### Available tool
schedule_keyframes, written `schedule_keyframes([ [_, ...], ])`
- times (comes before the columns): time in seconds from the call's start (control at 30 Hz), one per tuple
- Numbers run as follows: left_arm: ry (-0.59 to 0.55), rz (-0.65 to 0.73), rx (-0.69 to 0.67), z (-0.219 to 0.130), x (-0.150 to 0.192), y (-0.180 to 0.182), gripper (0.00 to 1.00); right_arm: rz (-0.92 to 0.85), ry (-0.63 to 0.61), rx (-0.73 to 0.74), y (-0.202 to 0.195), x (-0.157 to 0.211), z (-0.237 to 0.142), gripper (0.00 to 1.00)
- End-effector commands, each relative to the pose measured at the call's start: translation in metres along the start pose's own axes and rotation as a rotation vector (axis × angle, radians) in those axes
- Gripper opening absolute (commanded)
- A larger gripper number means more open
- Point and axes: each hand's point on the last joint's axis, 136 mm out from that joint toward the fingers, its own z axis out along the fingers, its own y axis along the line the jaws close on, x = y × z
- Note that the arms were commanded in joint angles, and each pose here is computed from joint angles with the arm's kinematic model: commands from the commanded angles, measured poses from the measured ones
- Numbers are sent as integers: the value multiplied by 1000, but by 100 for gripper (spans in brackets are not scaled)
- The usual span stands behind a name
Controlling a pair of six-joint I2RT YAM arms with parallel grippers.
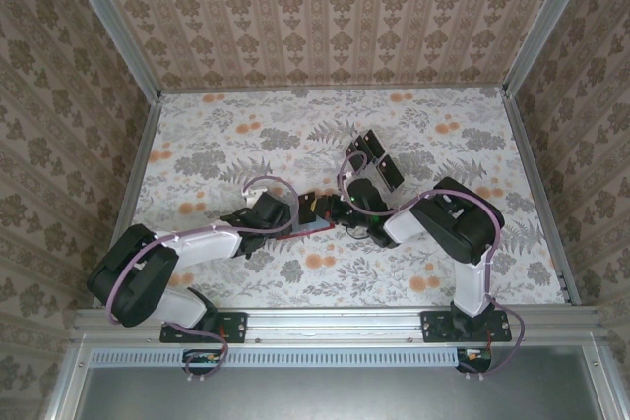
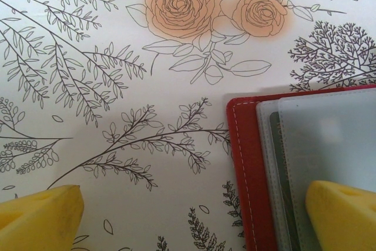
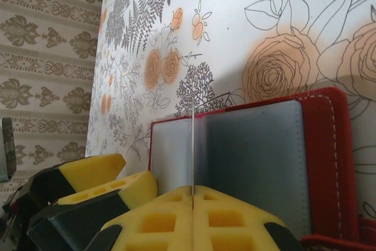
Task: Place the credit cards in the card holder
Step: Insert the credit card into the card slot.
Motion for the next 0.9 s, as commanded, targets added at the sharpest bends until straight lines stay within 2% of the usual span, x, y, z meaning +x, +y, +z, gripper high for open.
schedule_keyframes([
  [0.0, 70, 33, -65, 3, 23, 19, 99, 9, 33, -7, -5, 13, 0, 0],
  [0.87, 70, 35, -67, 3, 24, 19, 99, 37, 125, 16, -21, 31, 5, 0],
])
